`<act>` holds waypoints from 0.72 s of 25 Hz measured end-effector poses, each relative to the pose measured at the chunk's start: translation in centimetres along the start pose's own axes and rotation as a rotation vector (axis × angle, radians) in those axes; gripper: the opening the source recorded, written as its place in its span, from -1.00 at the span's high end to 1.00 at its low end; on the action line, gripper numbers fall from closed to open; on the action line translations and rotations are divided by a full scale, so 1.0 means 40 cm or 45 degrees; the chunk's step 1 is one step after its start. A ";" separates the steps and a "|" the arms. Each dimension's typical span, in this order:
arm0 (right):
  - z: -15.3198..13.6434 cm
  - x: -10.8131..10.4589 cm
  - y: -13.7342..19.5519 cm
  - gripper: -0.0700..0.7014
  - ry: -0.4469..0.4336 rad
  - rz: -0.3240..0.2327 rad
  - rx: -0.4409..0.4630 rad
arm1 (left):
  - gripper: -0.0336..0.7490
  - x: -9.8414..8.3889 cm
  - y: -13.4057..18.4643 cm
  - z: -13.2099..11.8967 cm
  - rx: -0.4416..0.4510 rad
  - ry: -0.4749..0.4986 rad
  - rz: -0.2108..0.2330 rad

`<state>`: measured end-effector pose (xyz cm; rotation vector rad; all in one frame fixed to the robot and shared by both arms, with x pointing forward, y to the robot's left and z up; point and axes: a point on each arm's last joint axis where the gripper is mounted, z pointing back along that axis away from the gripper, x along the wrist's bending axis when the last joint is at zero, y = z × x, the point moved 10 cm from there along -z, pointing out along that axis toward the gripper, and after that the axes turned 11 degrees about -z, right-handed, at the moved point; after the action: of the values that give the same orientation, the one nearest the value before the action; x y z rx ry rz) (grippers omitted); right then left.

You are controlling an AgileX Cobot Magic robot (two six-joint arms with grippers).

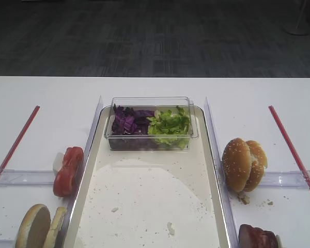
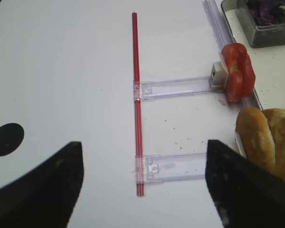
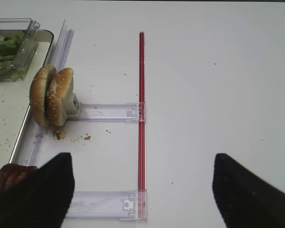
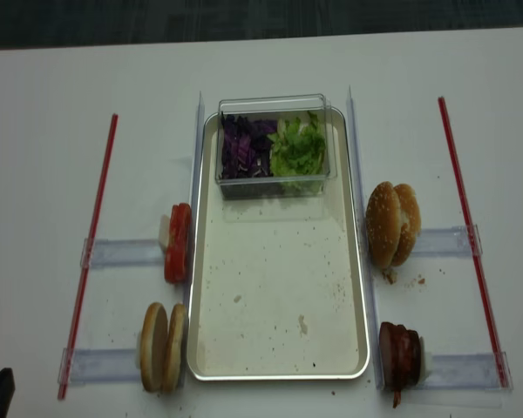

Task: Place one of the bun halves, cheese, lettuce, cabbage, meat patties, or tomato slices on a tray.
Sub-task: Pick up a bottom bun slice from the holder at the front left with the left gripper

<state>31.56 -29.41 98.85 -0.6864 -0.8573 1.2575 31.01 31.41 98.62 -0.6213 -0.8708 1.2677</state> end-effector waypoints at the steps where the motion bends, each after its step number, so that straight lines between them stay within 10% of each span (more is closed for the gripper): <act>1: 0.000 0.000 0.000 -0.77 0.000 0.000 0.000 | -0.35 0.000 -0.001 -0.002 0.005 0.001 -0.001; 18: 0.000 0.000 0.000 -0.77 0.000 0.000 0.000 | -0.35 -0.001 -0.106 -0.161 0.400 0.117 -0.027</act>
<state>31.56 -29.41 98.85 -0.6864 -0.8573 1.2575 38.70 30.89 98.54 -0.4153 -0.5847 1.3128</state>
